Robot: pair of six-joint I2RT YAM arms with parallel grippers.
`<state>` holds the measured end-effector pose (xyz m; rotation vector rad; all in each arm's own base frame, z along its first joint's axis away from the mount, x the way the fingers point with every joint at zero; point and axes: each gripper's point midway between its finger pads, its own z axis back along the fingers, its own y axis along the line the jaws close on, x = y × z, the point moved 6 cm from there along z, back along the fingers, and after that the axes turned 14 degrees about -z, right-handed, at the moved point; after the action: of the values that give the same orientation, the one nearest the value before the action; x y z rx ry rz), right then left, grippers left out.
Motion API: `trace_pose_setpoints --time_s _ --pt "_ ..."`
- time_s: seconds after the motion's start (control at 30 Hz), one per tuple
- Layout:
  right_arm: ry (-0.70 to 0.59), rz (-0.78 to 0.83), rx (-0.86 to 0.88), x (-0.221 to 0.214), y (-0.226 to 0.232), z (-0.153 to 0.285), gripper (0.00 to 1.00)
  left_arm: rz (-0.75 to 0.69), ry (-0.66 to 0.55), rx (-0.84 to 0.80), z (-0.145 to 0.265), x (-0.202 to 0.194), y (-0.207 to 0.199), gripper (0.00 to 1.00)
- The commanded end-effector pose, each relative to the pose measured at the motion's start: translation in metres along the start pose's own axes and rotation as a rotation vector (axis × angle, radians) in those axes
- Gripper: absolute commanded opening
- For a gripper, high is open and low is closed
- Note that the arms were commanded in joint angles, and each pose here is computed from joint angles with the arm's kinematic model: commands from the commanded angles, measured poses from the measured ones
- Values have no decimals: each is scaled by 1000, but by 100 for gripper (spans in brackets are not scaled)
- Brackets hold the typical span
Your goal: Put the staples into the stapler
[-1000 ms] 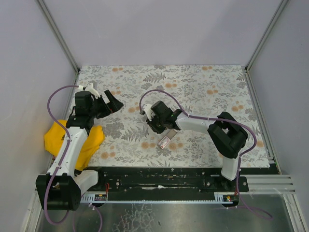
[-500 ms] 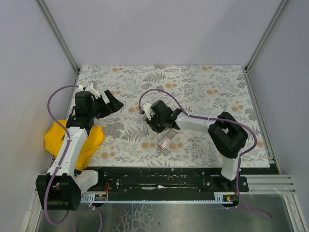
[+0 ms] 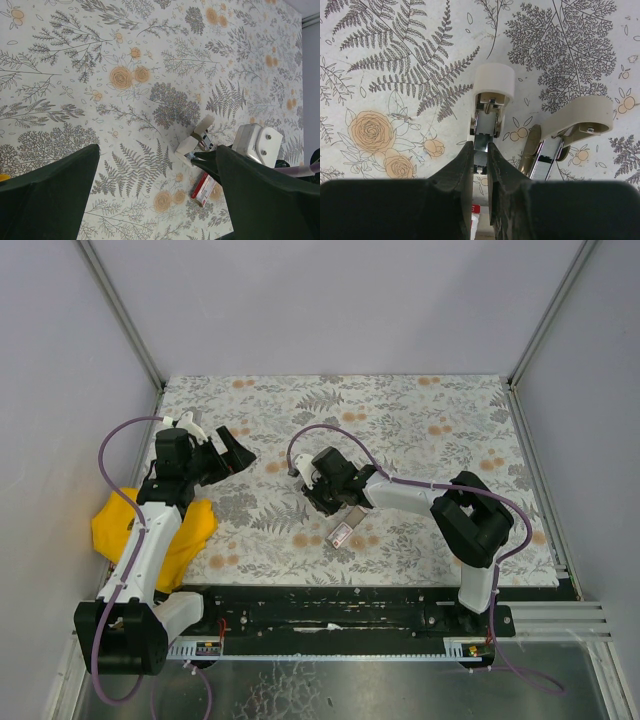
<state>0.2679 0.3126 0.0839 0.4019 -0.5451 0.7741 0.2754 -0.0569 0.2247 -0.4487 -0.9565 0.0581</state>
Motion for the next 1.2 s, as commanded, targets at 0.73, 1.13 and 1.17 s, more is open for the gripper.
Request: trace_pose_setpoints --time_s 0.73,1.13,1.17 --pt "-24 46 -22 13 -4 1 15 -41 -51 -31 -3 12 -1 99" --pt "-8 47 -25 8 -6 -5 15 -42 -49 -33 -3 11 -2 99" --pt "-8 46 -25 8 -7 -5 15 -42 -50 -33 -3 11 -2 99"
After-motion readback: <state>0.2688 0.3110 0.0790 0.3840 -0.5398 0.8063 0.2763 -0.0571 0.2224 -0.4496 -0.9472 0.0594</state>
